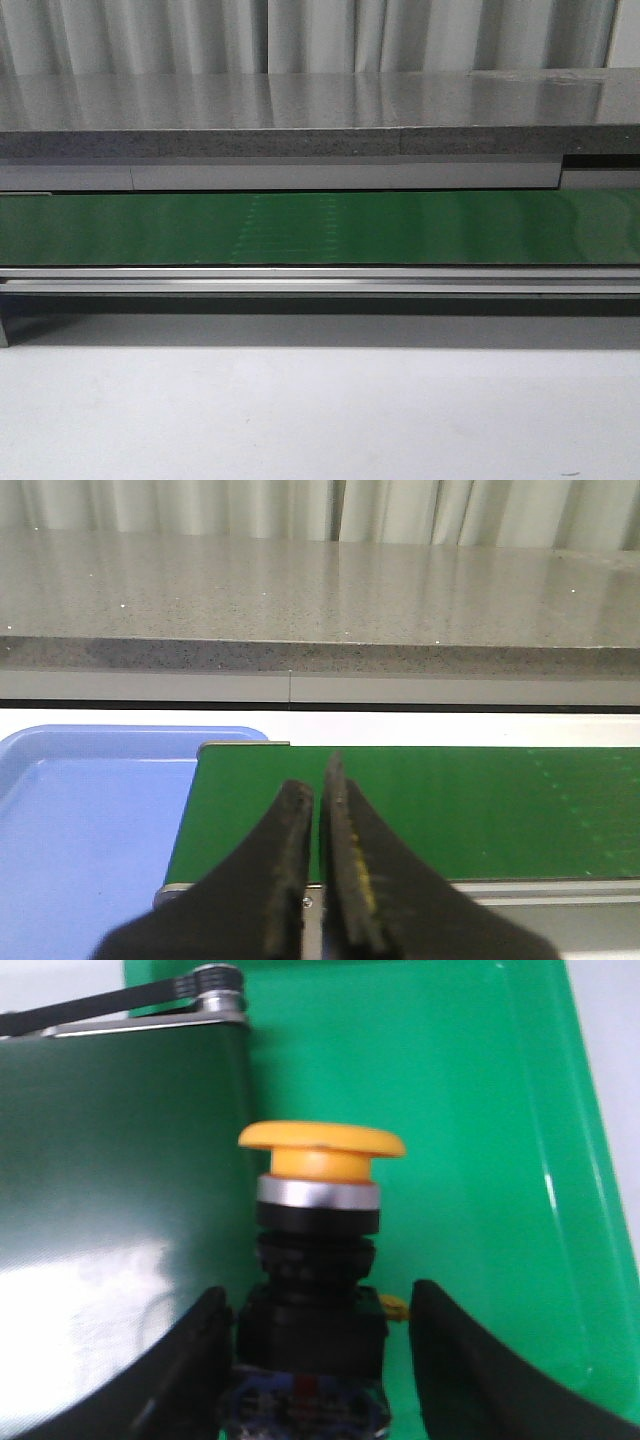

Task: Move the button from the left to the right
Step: 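Lift the button with the right gripper and carry it over the green tray, then lower the button into the green tray and open the right gripper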

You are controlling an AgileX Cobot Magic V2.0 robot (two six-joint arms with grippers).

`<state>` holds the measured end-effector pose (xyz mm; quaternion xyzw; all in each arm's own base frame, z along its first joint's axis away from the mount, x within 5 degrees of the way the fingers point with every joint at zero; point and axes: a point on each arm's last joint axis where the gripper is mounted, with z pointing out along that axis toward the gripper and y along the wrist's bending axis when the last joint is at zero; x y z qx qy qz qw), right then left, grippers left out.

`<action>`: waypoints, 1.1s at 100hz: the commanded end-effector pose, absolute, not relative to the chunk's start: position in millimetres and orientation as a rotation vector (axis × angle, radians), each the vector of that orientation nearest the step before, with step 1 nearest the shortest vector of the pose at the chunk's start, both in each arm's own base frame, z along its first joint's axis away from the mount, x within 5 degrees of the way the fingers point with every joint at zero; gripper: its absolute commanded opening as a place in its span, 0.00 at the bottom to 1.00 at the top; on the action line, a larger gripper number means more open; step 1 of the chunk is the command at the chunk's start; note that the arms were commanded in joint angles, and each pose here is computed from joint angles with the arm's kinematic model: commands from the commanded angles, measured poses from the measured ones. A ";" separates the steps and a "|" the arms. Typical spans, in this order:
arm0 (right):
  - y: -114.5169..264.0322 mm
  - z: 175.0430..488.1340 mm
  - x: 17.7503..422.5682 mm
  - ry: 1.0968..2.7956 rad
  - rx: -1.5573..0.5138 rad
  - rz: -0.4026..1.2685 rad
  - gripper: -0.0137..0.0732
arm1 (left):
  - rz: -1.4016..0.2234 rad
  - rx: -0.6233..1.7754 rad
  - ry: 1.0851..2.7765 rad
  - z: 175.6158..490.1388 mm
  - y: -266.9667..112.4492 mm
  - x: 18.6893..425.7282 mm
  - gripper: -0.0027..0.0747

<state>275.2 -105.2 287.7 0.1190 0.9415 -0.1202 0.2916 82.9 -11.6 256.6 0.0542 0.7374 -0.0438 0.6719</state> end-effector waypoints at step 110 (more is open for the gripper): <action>-159.7 216.2 323.6 2.578 0.359 -0.373 0.59 | -0.111 0.109 1.562 272.8 -11.8 83.7 0.04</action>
